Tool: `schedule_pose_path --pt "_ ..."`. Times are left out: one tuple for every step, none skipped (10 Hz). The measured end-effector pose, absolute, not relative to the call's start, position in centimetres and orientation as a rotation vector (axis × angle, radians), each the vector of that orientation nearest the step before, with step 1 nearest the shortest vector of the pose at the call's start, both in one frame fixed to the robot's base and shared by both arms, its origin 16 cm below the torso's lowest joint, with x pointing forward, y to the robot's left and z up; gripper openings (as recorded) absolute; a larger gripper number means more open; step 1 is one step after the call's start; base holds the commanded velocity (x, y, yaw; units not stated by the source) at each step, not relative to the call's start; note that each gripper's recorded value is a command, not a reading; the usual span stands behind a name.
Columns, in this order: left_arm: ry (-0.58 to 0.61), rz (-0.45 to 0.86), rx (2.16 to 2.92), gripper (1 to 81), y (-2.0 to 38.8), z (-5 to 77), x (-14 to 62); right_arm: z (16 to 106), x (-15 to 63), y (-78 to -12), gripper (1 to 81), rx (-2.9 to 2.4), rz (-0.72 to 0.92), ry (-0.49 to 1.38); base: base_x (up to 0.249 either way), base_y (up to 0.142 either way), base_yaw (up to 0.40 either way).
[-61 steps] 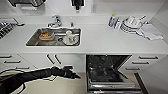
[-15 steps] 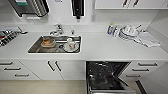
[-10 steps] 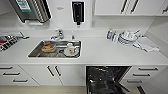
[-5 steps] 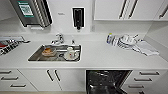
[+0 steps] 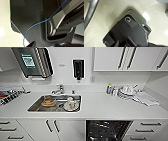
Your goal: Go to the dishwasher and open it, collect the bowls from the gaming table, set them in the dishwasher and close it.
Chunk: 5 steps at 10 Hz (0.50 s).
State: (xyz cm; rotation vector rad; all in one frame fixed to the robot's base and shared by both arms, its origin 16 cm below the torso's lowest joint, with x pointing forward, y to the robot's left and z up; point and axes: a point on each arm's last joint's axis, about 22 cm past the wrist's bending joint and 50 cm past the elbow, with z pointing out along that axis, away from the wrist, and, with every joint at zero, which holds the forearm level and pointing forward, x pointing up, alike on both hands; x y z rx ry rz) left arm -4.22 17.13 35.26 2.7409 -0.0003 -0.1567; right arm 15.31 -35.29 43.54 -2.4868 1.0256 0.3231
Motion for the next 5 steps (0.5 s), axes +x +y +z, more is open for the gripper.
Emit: schedule_pose_path --pt "-0.004 -0.14 2.743 81.1 17.2 34.5 -3.3 43.0 14.9 -35.2 81.1 -2.453 0.348 1.098 0.0 0.0 0.0" --pt "-0.008 -0.125 2.744 81.1 17.2 33.8 -2.5 42.3 15.4 -35.5 81.1 -2.421 0.346 1.173 0.0 0.0 0.0" --pt "-0.012 -0.114 2.745 81.1 17.2 33.1 -1.8 41.5 16.6 -36.2 81.1 -2.389 0.327 1.259 0.0 0.0 0.0" --pt "-0.016 -0.099 2.746 81.1 17.3 32.4 -1.0 40.6 17.7 -36.9 81.1 -2.347 0.309 1.354 0.0 0.0 0.0" --pt "-0.019 -0.082 2.747 81.1 17.3 31.6 -0.1 39.7 18.9 -37.4 81.1 -2.312 0.279 1.43 0.0 0.0 0.0"
